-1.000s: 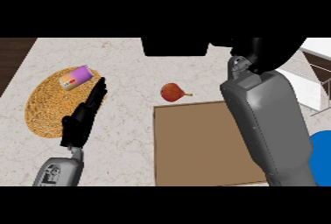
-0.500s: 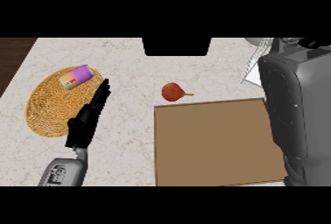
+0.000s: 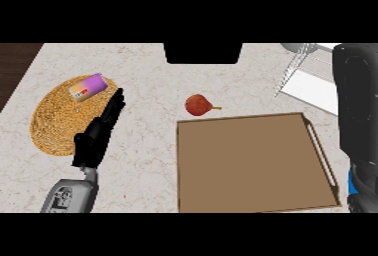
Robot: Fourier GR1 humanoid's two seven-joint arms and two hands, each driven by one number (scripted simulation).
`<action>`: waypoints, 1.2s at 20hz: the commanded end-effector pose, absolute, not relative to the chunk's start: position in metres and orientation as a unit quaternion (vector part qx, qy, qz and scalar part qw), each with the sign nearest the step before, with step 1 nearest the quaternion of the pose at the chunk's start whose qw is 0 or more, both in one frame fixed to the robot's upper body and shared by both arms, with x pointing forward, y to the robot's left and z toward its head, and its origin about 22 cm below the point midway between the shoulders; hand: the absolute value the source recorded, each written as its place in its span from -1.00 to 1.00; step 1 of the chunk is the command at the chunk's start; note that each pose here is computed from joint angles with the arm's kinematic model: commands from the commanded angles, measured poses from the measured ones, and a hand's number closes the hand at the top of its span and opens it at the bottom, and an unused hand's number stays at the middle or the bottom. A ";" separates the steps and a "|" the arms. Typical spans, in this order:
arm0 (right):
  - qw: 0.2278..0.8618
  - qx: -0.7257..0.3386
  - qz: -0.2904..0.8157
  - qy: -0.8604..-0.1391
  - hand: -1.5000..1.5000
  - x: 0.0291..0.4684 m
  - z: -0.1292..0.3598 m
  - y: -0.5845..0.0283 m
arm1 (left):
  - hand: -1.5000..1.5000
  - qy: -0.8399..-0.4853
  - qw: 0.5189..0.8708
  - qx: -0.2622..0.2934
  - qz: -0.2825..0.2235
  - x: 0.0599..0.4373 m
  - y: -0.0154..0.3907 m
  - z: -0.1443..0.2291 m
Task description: Pick the squash from the tray and place it in the tiered shelf
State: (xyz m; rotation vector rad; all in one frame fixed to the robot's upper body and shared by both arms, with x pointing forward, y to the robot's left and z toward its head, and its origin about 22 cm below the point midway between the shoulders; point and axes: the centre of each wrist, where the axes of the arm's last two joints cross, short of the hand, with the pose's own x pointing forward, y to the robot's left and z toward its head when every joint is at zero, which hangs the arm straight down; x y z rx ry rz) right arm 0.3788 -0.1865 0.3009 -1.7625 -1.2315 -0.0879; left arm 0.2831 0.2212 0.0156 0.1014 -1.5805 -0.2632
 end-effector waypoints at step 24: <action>0.425 -0.686 -0.121 -0.578 1.00 0.431 0.234 -0.311 | 0.00 -0.710 0.693 0.047 -0.117 0.282 0.223 0.023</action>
